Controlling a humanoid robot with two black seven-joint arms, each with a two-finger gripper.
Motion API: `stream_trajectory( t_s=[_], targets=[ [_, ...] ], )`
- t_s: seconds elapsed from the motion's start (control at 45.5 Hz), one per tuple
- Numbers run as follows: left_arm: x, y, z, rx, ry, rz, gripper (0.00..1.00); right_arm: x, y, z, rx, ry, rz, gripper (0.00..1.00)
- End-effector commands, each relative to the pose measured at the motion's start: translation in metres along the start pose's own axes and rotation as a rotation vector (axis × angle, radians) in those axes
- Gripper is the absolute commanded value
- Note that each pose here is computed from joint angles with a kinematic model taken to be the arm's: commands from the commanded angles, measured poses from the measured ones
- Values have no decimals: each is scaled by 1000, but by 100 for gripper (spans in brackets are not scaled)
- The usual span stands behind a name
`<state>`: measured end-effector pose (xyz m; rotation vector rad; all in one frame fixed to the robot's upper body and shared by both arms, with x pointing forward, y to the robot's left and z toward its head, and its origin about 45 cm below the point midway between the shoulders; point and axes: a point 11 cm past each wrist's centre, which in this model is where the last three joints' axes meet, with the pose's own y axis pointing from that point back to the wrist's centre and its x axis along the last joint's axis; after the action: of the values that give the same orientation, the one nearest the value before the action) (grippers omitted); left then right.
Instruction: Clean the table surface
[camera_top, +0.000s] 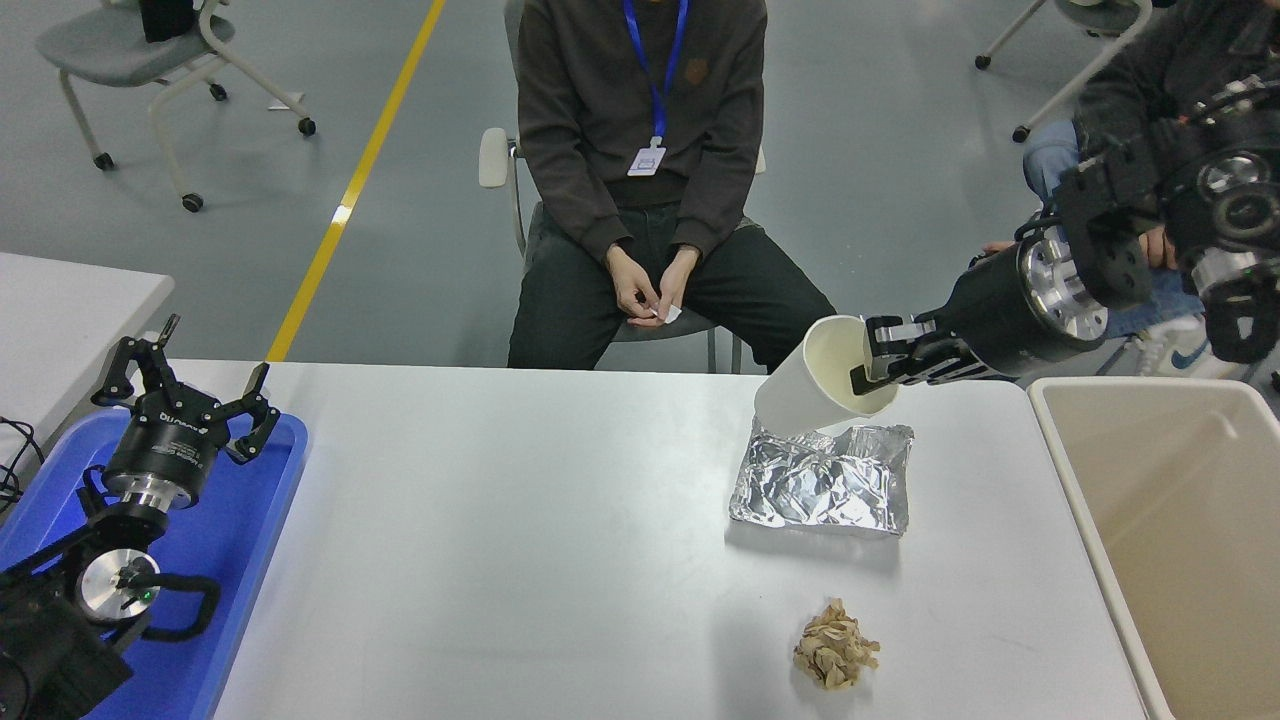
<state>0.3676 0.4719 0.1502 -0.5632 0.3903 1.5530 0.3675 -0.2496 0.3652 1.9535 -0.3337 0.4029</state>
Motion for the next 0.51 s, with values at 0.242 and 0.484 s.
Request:
stream_trajectory(
  t_s=[0.242,0.484],
  targets=[
    [0,0,0,1,0,0,100,-20,35,117,-120,-183,94,0],
    [0,0,0,1,0,0,100,-19,66,159,-151,-291,189,0]
  ],
)
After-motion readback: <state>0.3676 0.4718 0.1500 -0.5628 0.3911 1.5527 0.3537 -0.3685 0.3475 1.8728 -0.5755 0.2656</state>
